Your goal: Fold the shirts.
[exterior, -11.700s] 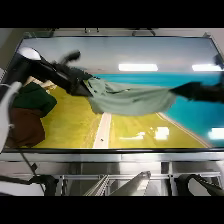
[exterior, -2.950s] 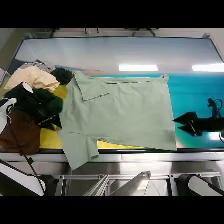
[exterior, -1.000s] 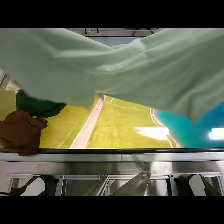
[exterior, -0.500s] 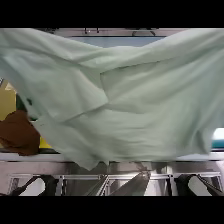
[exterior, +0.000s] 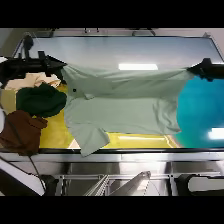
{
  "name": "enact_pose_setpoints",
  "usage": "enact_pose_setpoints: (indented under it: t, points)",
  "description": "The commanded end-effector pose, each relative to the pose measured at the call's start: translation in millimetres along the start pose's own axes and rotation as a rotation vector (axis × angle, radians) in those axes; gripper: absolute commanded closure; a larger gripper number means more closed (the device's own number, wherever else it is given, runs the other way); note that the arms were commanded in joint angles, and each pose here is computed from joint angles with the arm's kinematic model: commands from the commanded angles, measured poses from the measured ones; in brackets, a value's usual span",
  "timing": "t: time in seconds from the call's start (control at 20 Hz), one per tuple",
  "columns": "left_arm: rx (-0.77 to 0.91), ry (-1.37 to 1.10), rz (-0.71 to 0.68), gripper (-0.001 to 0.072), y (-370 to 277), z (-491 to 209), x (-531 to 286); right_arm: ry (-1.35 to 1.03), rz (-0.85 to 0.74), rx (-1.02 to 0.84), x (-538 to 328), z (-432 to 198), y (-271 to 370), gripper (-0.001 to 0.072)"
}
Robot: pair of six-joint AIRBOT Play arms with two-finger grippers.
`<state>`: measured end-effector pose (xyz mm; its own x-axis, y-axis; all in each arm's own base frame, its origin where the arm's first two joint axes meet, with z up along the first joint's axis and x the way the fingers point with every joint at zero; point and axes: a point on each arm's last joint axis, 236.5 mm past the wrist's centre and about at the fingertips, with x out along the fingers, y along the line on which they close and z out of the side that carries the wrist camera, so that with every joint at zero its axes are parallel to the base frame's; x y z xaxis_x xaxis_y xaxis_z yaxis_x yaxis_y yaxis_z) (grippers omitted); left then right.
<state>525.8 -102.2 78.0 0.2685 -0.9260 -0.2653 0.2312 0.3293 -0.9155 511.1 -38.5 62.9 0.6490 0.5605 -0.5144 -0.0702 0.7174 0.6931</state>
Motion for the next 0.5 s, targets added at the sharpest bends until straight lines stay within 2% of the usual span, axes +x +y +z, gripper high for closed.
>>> enact_pose_setpoints:
  t: [0.0, 0.25, 0.45]
  points:
    - [-0.061, 0.057, 0.054, 0.0697, 70, 6, 41, -0.042, 0.085, 0.092, 50, -5, -42, 0.0694]
    - [-0.032, 0.033, 0.245, 0.0698, 126, 14, 45, 0.032, 0.084, 0.156, 87, -44, -90, 0.0694]
    - [-0.059, 0.064, 0.357, 0.0697, 157, 3, 28, 0.134, 0.010, 0.099, 90, -73, -112, 0.0694]
